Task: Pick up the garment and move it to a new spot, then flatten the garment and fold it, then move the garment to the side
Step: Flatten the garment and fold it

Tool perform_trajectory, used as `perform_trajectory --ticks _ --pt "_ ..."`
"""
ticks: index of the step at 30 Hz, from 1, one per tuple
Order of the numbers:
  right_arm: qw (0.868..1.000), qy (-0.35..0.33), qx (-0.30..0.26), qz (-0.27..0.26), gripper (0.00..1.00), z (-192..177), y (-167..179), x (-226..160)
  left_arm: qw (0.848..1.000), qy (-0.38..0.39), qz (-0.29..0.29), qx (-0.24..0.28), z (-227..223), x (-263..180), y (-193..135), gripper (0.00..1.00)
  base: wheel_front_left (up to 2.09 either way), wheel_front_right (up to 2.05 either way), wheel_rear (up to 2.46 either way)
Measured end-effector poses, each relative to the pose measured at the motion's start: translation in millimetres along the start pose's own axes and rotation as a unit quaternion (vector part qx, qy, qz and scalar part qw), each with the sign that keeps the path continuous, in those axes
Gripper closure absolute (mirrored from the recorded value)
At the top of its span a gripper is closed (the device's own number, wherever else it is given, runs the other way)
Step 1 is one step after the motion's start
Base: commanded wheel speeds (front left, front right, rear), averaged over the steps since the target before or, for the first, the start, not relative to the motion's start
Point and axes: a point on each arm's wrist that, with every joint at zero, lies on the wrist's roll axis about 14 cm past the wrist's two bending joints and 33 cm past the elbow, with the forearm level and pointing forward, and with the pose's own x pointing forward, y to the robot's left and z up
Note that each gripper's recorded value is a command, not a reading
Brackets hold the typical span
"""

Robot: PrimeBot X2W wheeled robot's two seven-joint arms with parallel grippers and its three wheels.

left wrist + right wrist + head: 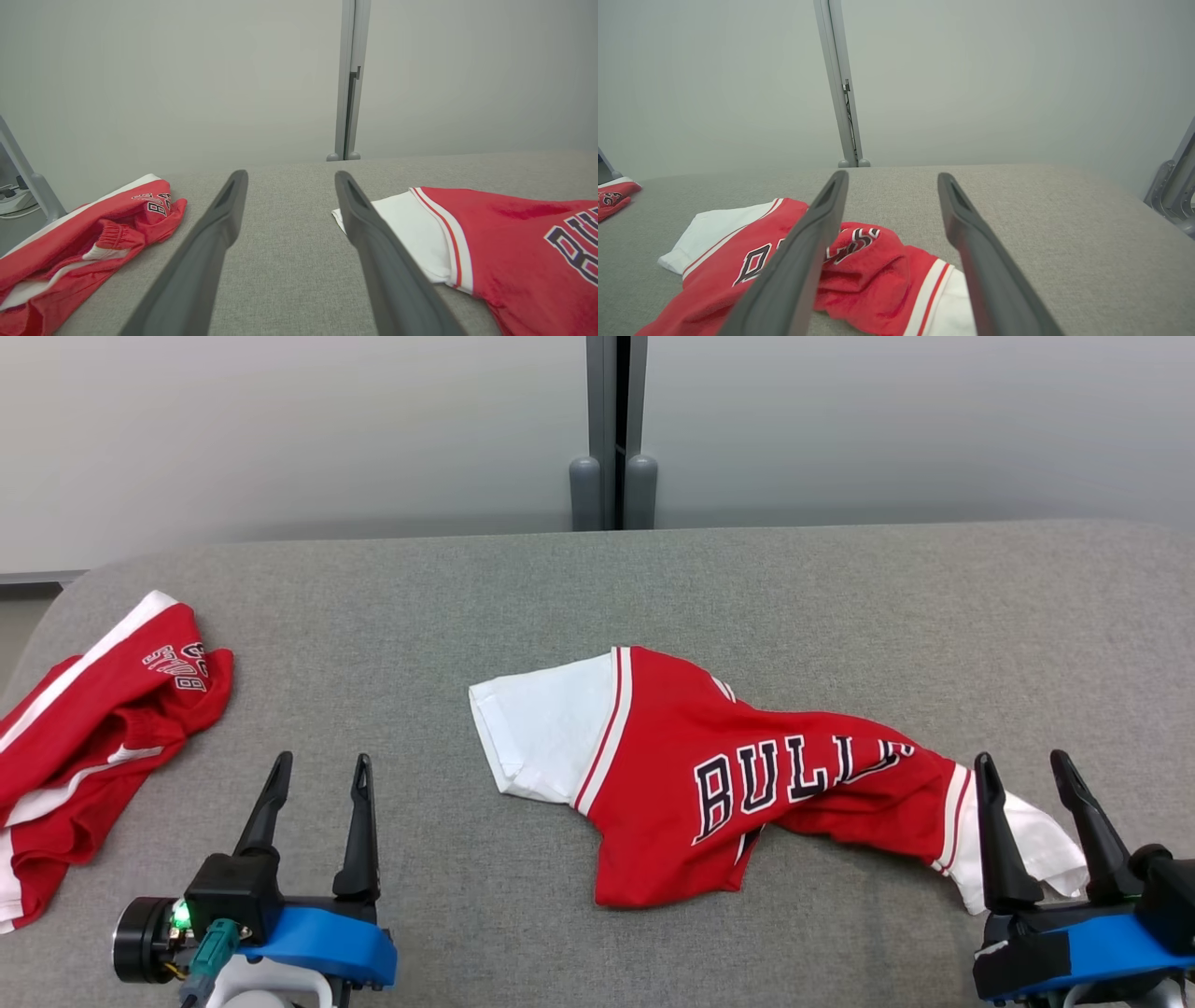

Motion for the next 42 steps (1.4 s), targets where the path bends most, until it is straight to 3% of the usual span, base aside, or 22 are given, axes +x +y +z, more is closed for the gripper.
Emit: perform_trajectory --ticks 10,16,19,20,21,29,30,31,32,34,37,42 --pt "1.000 0.010 0.007 0.000 0.00 -2.2 0.3 -3.1 1.000 0.010 -0.008 -0.006 -3.8 -3.2 -6.2 0.00 0.00 0.00 0.00" --pt "1.000 0.023 0.010 0.002 0.00 -11.2 1.4 0.5 0.995 0.022 -0.097 -0.014 -5.4 8.8 -58.2 0.00 0.00 0.00 0.00" --pt "0.999 0.033 0.012 0.001 0.00 -19.7 1.5 6.3 0.980 0.069 -0.185 -0.033 -26.2 7.4 -112.9 0.00 0.00 0.00 0.00" --pt "0.999 0.033 0.012 0.001 0.00 -19.7 1.5 6.3 0.980 0.069 -0.185 -0.033 -26.2 7.4 -112.9 0.00 0.00 0.00 0.00" --pt "0.999 0.038 0.014 0.001 0.00 -24.3 1.1 9.8 0.970 0.103 -0.217 -0.041 -43.9 4.3 -132.3 0.00 0.00 0.00 0.00" --pt "0.998 0.058 0.020 -0.010 0.00 -42.2 -5.6 18.2 0.934 0.237 -0.261 -0.056 -112.5 -2.8 -161.8 0.00 0.00 0.00 0.00" --pt "0.998 0.060 0.020 -0.013 0.00 -44.1 -7.5 18.7 0.929 0.252 -0.263 -0.062 -119.4 -3.8 -163.9 0.22 0.00 0.00 0.00" --pt "0.998 0.061 0.020 -0.015 0.00 -45.4 -9.2 18.9 0.925 0.262 -0.266 -0.067 -124.2 -4.1 -166.4 0.85 0.00 0.00 0.00" --pt "0.998 0.062 0.020 -0.018 0.00 -46.9 -10.8 18.9 0.924 0.262 -0.270 -0.073 -124.4 -1.9 -169.3 1.00 0.00 0.00 0.00" --pt "0.997 0.065 0.019 -0.022 0.00 -49.5 -13.8 18.5 0.924 0.255 -0.274 -0.073 -123.6 3.5 -171.0 1.00 0.00 0.00 0.00" --pt "0.997 0.066 0.022 -0.024 0.00 -51.0 -15.0 18.6 0.937 0.205 -0.273 -0.068 -107.0 18.6 -168.5 1.00 0.00 0.00 0.00" --pt "0.998 0.057 0.027 -0.025 0.00 -46.8 -15.2 17.9 0.957 0.098 -0.270 -0.051 -53.0 37.3 -161.9 1.00 0.00 0.00 0.00"
